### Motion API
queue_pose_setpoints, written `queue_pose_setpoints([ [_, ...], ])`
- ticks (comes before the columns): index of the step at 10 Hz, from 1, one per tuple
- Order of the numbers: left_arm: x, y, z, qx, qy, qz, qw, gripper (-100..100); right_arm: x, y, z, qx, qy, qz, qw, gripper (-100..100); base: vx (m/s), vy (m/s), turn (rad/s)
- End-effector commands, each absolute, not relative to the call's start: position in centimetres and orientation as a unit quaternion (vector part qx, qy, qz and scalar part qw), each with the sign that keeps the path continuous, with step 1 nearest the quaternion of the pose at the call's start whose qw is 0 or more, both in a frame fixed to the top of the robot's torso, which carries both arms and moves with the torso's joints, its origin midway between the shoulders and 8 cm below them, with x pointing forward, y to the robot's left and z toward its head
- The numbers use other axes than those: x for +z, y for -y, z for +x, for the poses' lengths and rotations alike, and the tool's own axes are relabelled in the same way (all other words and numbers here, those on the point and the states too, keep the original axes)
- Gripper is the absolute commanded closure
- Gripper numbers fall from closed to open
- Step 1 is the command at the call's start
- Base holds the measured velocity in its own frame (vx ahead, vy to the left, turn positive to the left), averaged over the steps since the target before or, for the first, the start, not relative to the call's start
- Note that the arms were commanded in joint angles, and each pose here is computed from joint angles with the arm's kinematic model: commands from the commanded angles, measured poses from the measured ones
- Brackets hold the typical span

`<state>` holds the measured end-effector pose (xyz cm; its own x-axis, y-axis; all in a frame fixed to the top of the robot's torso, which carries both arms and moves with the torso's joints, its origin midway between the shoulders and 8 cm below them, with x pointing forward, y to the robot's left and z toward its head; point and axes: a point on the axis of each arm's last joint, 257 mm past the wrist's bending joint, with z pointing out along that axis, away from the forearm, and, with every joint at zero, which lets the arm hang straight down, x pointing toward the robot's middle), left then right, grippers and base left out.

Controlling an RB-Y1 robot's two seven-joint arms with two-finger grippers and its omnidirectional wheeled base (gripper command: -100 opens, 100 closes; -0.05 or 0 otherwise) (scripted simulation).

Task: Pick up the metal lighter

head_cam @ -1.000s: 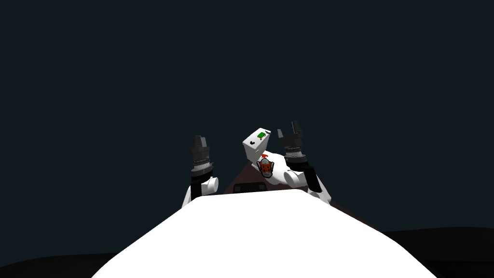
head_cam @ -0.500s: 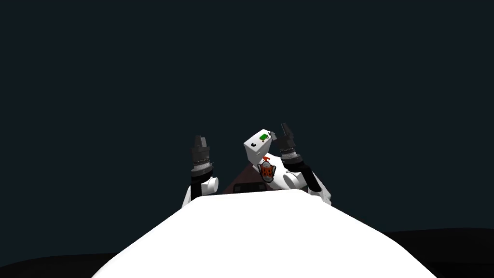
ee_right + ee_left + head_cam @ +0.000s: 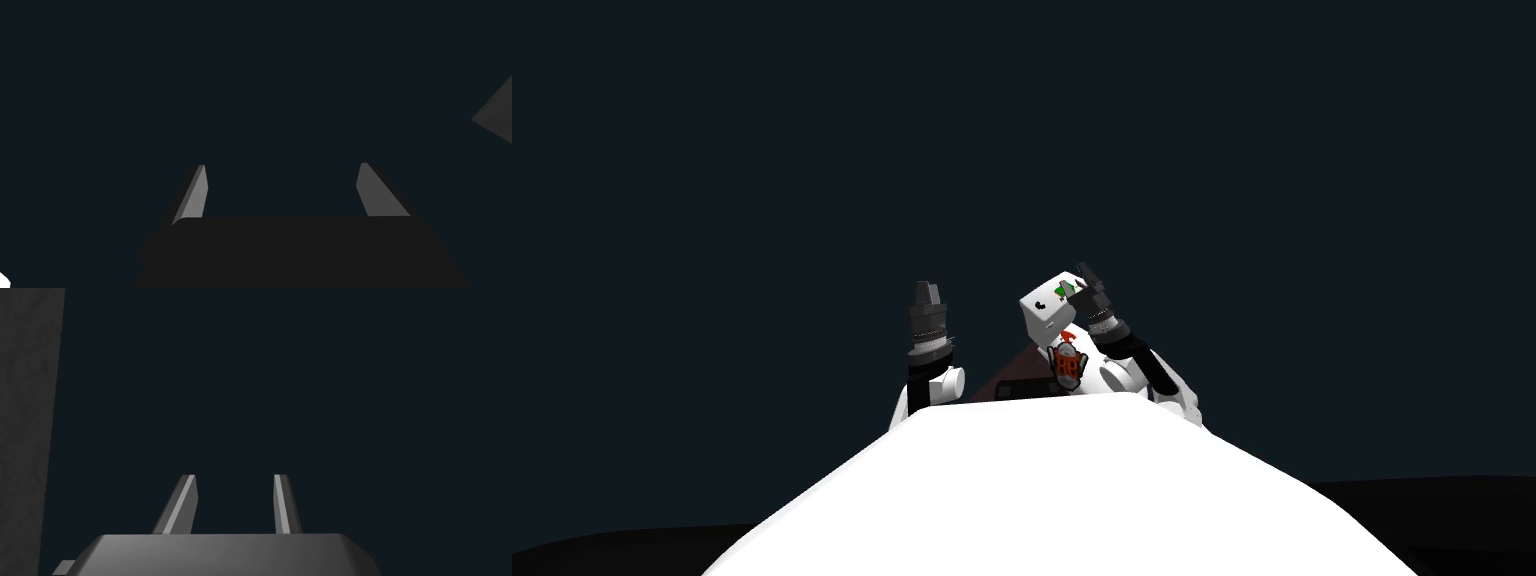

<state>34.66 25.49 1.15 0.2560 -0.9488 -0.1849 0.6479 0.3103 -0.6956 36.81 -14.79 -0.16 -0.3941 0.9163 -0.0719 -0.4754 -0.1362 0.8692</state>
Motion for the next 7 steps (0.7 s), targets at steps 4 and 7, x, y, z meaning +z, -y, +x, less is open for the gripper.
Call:
queue_pose_setpoints([
  [4, 1.2, -25.5, 34.7, -0.531, -0.300, -0.251, 0.752, 0, -3.2, 11.4, 36.0, 0.702, -0.507, 0.226, 0.447, -100, 0.055, -0.076, 0.202],
  [7, 1.1, -25.5, 34.7, -0.531, -0.300, -0.251, 0.752, 0, -6.3, 8.9, 35.1, 0.689, -0.561, 0.211, 0.407, -100, 0.048, -0.086, 0.227],
])
